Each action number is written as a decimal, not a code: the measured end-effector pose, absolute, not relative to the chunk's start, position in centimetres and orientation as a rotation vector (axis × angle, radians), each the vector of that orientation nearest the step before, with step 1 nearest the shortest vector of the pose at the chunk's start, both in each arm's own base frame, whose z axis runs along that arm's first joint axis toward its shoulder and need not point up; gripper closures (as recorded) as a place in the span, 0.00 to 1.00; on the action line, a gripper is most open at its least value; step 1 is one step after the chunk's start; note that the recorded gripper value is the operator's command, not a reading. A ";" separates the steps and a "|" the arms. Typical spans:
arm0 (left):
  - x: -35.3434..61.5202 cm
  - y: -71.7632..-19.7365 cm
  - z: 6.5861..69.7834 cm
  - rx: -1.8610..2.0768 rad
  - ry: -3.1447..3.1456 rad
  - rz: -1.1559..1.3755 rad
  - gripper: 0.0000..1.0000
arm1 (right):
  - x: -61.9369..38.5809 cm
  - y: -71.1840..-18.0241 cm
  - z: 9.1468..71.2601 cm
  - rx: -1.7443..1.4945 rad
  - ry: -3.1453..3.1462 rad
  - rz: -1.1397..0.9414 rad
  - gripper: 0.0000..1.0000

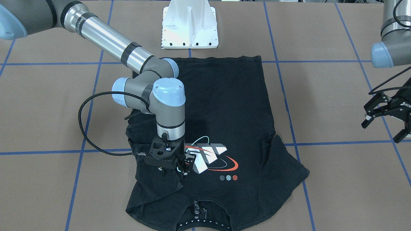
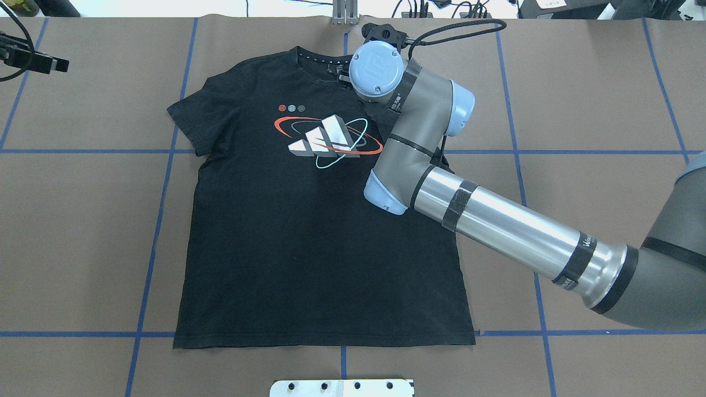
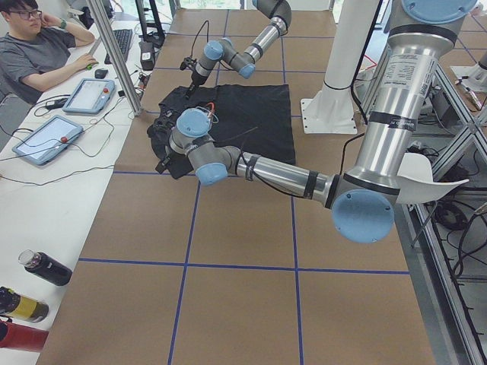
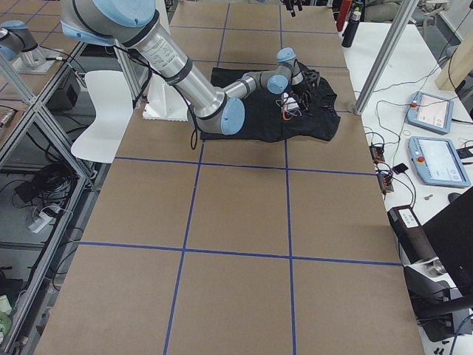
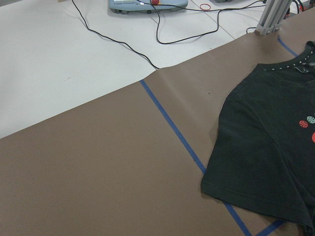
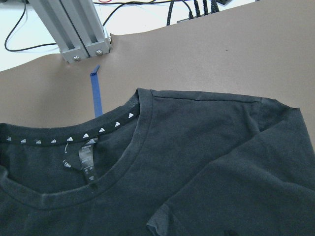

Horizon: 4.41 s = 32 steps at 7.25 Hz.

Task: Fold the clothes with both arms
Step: 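Fold the sleeve nearest the right gripper inward over the shirt body, then move the left gripper to the sleeve nearest it while the right gripper withdraws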

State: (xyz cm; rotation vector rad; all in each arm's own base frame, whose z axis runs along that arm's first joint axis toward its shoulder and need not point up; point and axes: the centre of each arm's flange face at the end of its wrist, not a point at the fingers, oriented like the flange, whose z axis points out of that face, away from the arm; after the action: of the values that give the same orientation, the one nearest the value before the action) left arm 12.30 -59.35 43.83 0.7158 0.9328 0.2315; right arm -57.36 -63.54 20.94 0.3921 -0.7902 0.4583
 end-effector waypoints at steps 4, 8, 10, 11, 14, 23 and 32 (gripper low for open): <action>21.9 -60.6 42.1 0.648 0.954 -0.051 0.00 | -43.2 -61.6 23.5 0.320 -0.785 0.278 0.00; 32.0 -62.9 46.5 0.658 0.902 -0.215 0.00 | -28.0 -55.6 32.1 0.322 -0.813 0.100 0.00; 36.7 -61.5 48.2 0.668 0.887 -0.249 0.10 | -24.4 -54.1 34.8 0.323 -0.802 0.063 0.00; 37.9 -60.9 48.8 0.666 0.881 -0.251 0.21 | -23.9 -54.0 35.1 0.325 -0.798 0.058 0.00; 39.4 -60.3 50.0 0.651 0.860 -0.249 0.43 | -23.8 -53.9 35.4 0.324 -0.795 0.054 0.00; 38.4 -62.8 50.3 0.651 0.835 -0.281 0.62 | -24.0 -54.2 35.3 0.328 -0.791 0.057 0.00; 38.3 -62.4 50.9 0.656 0.825 -0.247 0.62 | -24.3 -54.3 35.4 0.320 -0.790 0.065 0.00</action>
State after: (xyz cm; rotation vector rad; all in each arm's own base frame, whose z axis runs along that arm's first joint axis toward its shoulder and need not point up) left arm 38.32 -62.38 50.85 0.6558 0.8249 -0.2465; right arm -24.34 -54.26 35.41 0.3203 -0.7900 0.0651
